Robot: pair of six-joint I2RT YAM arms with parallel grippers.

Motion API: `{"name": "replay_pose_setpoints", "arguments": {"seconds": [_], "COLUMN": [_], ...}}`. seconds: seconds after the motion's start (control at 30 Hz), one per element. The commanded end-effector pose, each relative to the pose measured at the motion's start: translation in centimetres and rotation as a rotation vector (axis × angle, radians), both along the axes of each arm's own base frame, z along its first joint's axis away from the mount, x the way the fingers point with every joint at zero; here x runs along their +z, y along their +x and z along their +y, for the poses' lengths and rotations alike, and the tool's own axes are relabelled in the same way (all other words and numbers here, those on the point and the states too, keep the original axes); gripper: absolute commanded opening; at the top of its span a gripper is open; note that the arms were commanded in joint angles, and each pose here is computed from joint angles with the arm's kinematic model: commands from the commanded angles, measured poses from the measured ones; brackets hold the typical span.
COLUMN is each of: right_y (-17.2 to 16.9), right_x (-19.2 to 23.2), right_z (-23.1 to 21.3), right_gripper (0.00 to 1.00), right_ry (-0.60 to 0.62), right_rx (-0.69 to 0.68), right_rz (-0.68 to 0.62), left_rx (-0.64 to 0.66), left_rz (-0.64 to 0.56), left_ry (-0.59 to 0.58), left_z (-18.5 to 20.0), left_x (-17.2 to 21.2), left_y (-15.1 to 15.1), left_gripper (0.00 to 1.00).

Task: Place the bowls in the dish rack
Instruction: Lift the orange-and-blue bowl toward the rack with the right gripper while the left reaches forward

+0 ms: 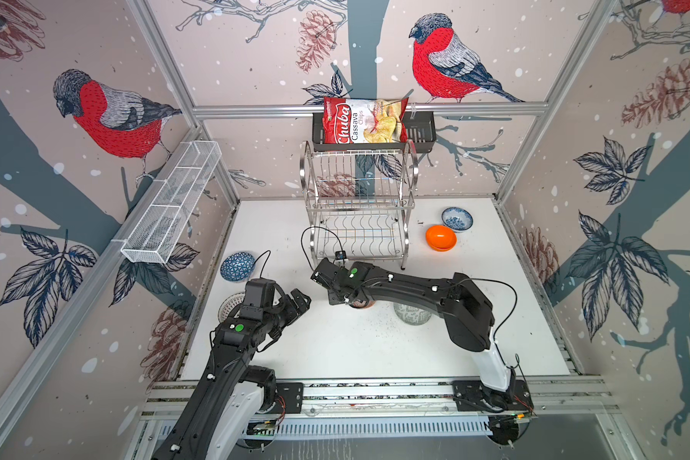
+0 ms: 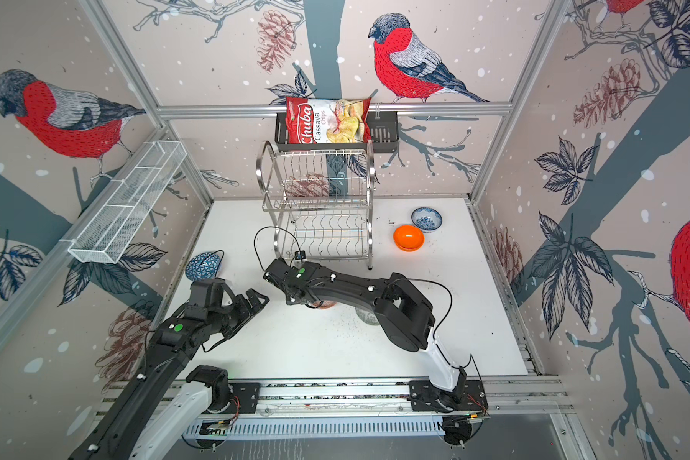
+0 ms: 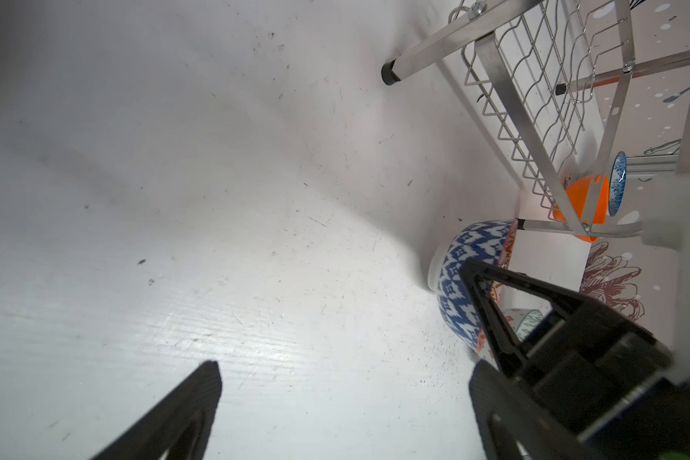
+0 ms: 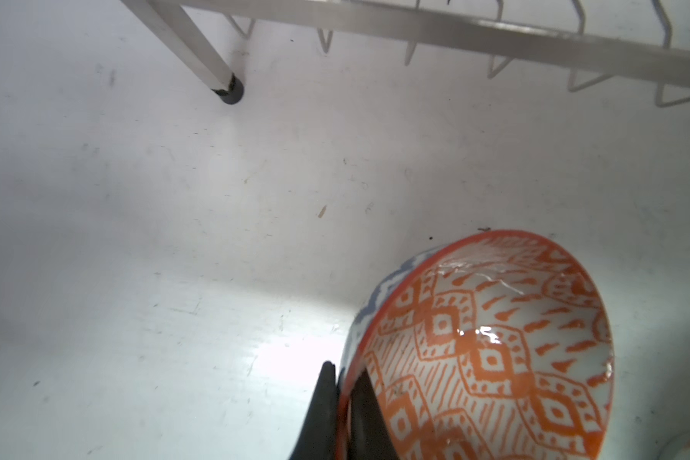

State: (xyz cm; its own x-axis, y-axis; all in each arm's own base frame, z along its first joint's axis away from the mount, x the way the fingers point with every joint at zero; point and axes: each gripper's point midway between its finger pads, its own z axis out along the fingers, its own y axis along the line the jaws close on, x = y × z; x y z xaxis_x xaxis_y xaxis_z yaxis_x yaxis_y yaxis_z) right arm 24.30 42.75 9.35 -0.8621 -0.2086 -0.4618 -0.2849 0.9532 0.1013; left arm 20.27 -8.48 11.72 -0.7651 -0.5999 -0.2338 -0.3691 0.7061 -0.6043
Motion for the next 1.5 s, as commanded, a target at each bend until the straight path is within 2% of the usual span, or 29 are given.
{"name": "replay_pose_setpoints", "arguments": {"seconds": [0.0, 0.2, 0.33, 0.53, 0.77, 0.87, 1.0, 1.13, 1.3, 1.37, 1.47], "right_y": [0.4, 1.9, 3.0, 3.9, 3.7, 4.1, 5.0, 6.1, 7.1, 7.5, 6.7], "right_x": [3.5, 9.1, 12.5, 16.0, 19.4, 19.5, 18.7, 17.6, 16.2, 16.7, 18.2], "right_z": [1.9, 1.2, 0.0, -2.5, -4.6, -5.1, -4.3, -3.4, -2.5, -2.8, -2.7], "right_gripper": [0.01, 0.00, 0.00, 0.00, 0.00, 0.00, 0.00, 0.00, 0.00, 0.00, 0.00], "right_ry": [0.169, 0.412, 0.582, 0.755, 0.940, 0.978, 0.975, 0.998, 1.017, 1.057, 1.111], "right_rx": [0.046, 0.059, 0.077, 0.122, 0.217, 0.216, 0.254, 0.254, 0.263, 0.238, 0.287], "right_rz": [-0.035, -0.080, -0.131, -0.250, -0.445, -0.502, -0.517, -0.506, -0.519, -0.514, -0.576], "left_rx": [0.019, 0.015, 0.007, -0.008, -0.058, -0.065, -0.130, -0.143, -0.116, -0.082, -0.091], "left_rz": [-0.054, -0.131, -0.133, -0.166, -0.148, -0.162, -0.279, -0.339, -0.345, -0.285, -0.309], "left_ry": [-0.062, -0.161, -0.155, -0.140, -0.137, -0.135, -0.163, -0.207, -0.204, -0.205, -0.231], "left_z": [-0.7, -2.1, -2.3, -2.5, -3.3, -3.3, -3.9, -4.2, -3.4, -2.8, -3.2], "left_x": [1.3, 3.7, 5.3, 8.4, 9.5, 10.4, 12.2, 12.8, 10.8, 9.5, 9.4], "left_y": [1.3, 3.5, 4.6, 6.7, 8.4, 9.0, 10.9, 12.8, 13.3, 13.1, 13.4], "left_gripper": [0.98, 0.98, 0.98, 0.98, 0.98, 0.98, 0.98, 0.98, 0.98, 0.98, 0.97]}}
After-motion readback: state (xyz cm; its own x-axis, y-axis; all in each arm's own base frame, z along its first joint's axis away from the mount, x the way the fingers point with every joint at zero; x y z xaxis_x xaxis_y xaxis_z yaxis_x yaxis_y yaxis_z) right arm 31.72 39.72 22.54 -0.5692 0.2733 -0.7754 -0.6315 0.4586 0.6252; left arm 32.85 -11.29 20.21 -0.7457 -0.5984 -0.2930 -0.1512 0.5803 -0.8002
